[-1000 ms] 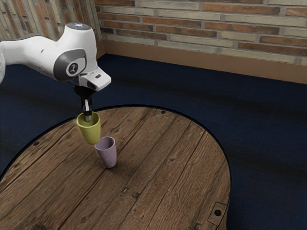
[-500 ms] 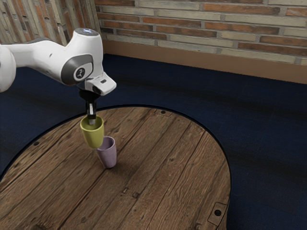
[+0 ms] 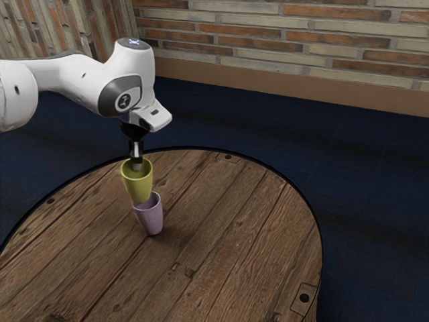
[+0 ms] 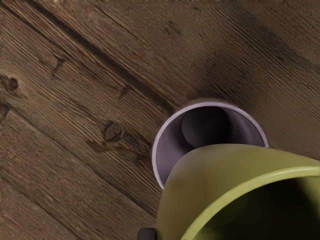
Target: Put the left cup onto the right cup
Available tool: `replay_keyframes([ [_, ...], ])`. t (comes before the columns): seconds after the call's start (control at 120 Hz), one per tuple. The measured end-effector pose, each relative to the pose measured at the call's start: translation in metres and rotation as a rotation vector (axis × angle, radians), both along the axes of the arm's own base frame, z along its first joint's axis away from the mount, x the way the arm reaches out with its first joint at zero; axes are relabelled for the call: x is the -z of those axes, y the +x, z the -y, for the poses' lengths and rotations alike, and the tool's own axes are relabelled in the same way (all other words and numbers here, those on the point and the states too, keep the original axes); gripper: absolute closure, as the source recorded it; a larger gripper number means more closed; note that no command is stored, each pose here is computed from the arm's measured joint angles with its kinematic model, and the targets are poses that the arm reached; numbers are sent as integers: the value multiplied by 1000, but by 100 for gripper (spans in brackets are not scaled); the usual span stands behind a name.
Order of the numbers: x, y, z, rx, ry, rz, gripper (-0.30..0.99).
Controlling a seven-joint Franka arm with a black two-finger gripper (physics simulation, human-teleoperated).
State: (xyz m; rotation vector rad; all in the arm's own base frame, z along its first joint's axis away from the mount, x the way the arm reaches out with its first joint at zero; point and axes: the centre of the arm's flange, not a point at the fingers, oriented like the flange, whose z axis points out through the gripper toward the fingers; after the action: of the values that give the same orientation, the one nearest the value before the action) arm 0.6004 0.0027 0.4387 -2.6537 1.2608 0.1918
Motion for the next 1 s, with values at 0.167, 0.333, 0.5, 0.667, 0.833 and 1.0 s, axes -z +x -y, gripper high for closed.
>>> replay_keyframes([
  [0.167, 13, 6, 7, 13, 9, -19, 79],
  [0.333, 31, 10, 9, 14, 13, -43, 79],
  [0.5, 49, 13, 5, 4, 13, -65, 79],
  [0.667, 56, 13, 0, -7, 2, -74, 55],
  [0.833, 52, 13, -2, -7, -8, -72, 25],
  [1.0, 43, 11, -4, -4, -15, -65, 12],
])
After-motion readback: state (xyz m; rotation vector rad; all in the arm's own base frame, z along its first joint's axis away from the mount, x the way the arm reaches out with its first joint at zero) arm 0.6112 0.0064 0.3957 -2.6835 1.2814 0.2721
